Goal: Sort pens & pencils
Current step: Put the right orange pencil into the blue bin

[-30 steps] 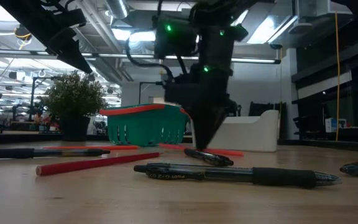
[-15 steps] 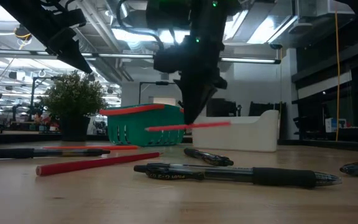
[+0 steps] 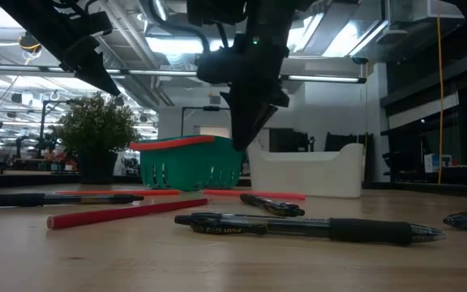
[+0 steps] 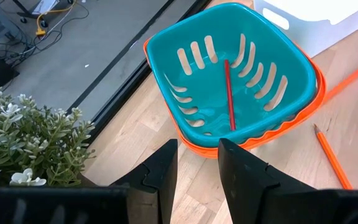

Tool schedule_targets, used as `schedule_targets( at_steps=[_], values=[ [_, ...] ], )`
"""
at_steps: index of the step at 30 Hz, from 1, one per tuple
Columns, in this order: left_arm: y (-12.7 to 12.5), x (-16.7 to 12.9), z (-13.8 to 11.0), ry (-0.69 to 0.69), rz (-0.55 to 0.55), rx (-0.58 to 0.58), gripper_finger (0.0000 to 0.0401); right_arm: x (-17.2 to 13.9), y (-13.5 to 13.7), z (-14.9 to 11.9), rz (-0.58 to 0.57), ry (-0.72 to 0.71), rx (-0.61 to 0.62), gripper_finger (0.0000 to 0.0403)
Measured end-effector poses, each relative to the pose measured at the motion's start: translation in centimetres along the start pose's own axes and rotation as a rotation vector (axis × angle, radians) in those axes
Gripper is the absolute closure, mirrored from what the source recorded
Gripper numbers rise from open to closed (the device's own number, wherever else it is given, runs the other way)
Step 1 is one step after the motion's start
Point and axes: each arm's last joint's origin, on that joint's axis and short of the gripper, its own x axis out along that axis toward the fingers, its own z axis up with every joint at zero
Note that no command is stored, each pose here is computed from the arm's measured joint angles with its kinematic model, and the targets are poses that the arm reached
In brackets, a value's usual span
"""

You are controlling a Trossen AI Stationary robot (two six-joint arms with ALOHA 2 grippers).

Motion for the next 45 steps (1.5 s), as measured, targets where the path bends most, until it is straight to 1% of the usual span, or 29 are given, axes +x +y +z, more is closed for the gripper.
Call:
schedule_targets(
  at_steps=[4, 9, 15, 30, 39, 45],
  values=[
    [0.0, 0.0, 0.0, 0.000, 0.000, 0.000, 0.0291, 0.7, -0.5, 0.4, -0.002, -0.004, 0.002, 0.0333],
    [0.0, 0.0, 0.0, 0.000, 0.000, 0.000, 0.0291, 3.2, -1.4, 0.7, -0.030, 0.053, -0.004, 0.0304],
    [0.0, 0.0, 0.0, 0.000, 0.000, 0.001, 0.0291, 5.0, -2.3, 0.8, -0.030, 0.102, -0.023, 0.0283],
    [0.0, 0.0, 0.0, 0.000, 0.000, 0.004, 0.0291, 5.4, -3.8, 1.5, -0.038, 0.105, -0.018, 0.0280],
    [0.0, 0.0, 0.0, 0.000, 0.000, 0.003, 0.0291, 5.4, -3.7, 1.5, -0.027, 0.105, -0.019, 0.0280],
    [0.0, 0.0, 0.0, 0.000, 0.000, 0.004, 0.0291, 6.8, -3.5, 1.3, -0.014, 0.123, -0.024, 0.0280]
  ],
)
